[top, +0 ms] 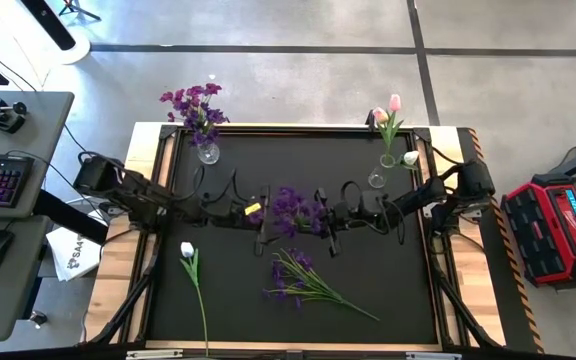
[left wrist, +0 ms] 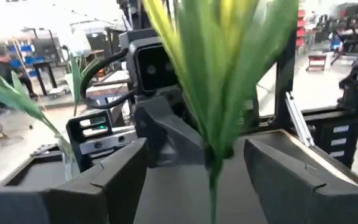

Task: Sort flowers into vase by color
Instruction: Put the top purple flowers into the left transparent vase

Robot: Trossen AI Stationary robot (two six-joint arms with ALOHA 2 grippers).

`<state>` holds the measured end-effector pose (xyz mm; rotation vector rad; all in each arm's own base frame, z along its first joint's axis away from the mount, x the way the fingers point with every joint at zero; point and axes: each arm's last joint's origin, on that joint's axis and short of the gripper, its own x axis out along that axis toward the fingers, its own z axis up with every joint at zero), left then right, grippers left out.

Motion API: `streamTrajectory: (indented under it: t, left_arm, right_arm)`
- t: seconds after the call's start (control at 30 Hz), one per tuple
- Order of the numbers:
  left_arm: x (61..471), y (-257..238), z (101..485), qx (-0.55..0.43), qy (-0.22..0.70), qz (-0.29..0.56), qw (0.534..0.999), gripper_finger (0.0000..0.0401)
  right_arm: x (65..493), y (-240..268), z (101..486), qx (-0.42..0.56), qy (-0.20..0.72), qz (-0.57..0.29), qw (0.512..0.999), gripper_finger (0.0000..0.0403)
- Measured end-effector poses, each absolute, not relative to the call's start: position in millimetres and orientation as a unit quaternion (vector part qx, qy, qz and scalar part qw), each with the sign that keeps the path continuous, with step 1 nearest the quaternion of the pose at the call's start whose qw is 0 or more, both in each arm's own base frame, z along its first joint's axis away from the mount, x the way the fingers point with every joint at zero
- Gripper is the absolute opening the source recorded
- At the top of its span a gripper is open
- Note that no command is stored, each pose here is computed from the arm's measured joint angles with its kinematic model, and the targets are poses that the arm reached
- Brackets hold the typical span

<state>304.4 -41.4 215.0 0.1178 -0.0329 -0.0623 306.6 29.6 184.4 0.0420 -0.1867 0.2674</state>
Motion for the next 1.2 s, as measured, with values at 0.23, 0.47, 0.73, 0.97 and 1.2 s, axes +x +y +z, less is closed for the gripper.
streamTrajectory:
  t: [0.23,0.47,0.73,0.97,1.2]
  left_arm:
    - [311,-36,226,0.041,-0.038,-0.119,0.991,0.0258]
    - [315,-37,234,0.04,-0.042,-0.122,0.991,0.0258]
    - [319,-34,231,0.041,-0.002,-0.07,0.997,0.0255]
    - [319,-34,232,0.041,-0.005,-0.06,0.997,0.0255]
    - [326,-36,235,0.041,-0.009,-0.093,0.995,0.0255]
  right_arm:
    - [307,30,182,0.033,-0.079,0.138,0.987,0.0001]
    - [307,30,182,0.031,-0.078,0.134,0.987,0.0001]
    - [307,29,182,0.023,-0.077,0.129,0.988,0.0001]
    - [307,29,182,0.018,-0.079,0.128,0.989,0.0001]
    - [312,30,185,0.018,-0.073,0.128,0.989,0.0001]
